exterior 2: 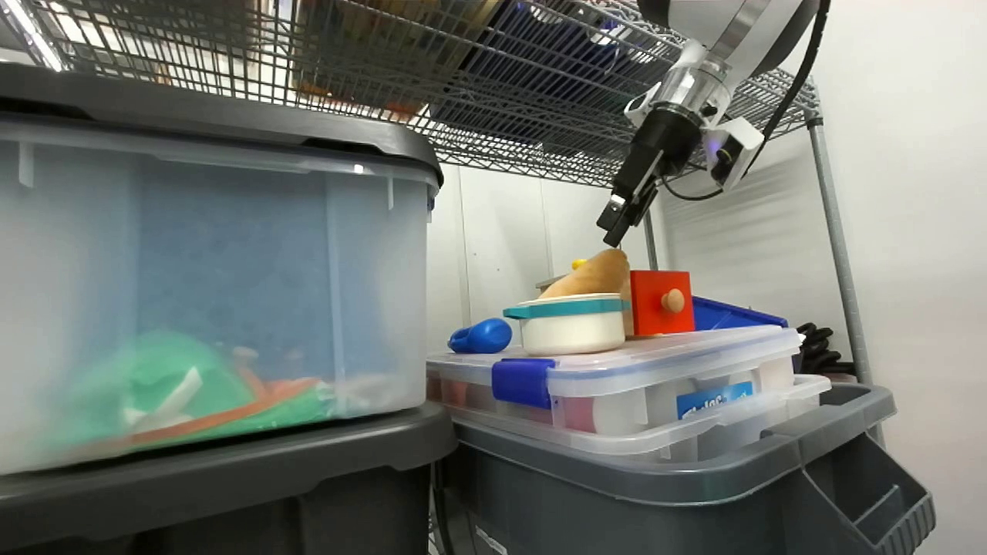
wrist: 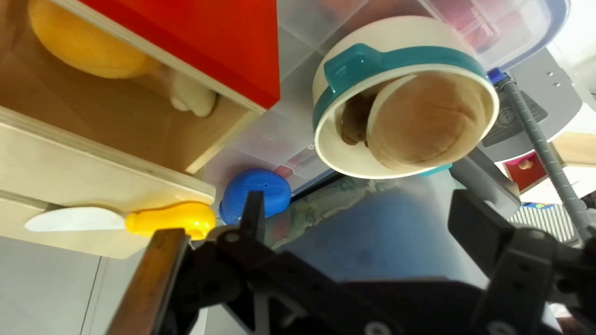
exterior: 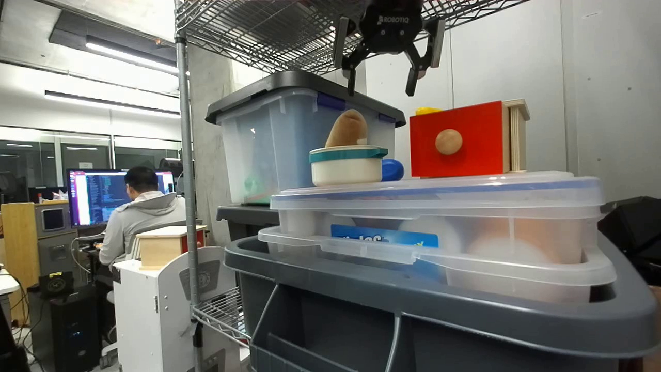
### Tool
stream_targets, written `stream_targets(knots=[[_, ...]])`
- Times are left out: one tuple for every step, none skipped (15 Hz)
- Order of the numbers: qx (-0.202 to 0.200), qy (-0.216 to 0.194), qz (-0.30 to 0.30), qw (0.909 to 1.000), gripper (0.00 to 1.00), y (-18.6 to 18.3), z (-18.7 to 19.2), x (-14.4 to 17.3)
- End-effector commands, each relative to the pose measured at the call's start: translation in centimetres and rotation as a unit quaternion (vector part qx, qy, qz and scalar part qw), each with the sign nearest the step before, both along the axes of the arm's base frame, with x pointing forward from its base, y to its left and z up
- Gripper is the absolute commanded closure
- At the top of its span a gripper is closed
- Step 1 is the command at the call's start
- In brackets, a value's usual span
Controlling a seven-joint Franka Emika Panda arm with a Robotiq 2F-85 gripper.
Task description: Put the brown object in the drawer, then put in the white bowl, then put the knife in the drawer
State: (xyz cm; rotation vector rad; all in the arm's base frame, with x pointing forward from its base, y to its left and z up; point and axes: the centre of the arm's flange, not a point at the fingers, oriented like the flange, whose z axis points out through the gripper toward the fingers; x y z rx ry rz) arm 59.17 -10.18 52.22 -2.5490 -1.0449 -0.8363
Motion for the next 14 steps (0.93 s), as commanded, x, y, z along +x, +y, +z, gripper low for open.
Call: stream_targets(knots=[[-0.005, -0.004, -0.018, 0.9998, 0.00, -0.9, 0.1, 0.4], [-0.006, -0.006, -0.022, 0.9997, 0.00, -1.2, -0.1, 0.7], [-0.006, -0.008, -0.024, 0.9997, 0.00, -1.5, 0.0, 0.6], [-0.007, -0.012, -0.028, 0.9995, 0.00, -1.8, 0.0, 0.9], [-0.006, -0.015, -0.031, 0.9994, 0.00, -1.9, -0.1, 1.0], [-0.007, -0.018, -0.034, 0.9992, 0.00, -2.0, -0.3, 1.1], [-0.007, -0.020, -0.037, 0.9991, 0.00, -2.0, -0.4, 1.2], [-0.007, -0.022, -0.040, 0.9989, 0.00, -2.0, -0.4, 1.3], [-0.006, -0.025, -0.045, 0.9987, 0.00, -2.0, -0.6, 1.4], [-0.004, -0.027, -0.049, 0.9984, 0.00, -2.0, -0.6, 1.6], [-0.003, -0.030, -0.053, 0.9981, 0.00, -2.1, -0.7, 1.7], [0.001, -0.032, -0.059, 0.9977, 0.00, -2.1, -0.7, 1.9], [0.002, -0.035, -0.066, 0.9972, 0.00, -2.1, -0.7, 2.1], [0.005, -0.036, -0.072, 0.9967, 0.00, -2.2, -0.8, 2.4]])
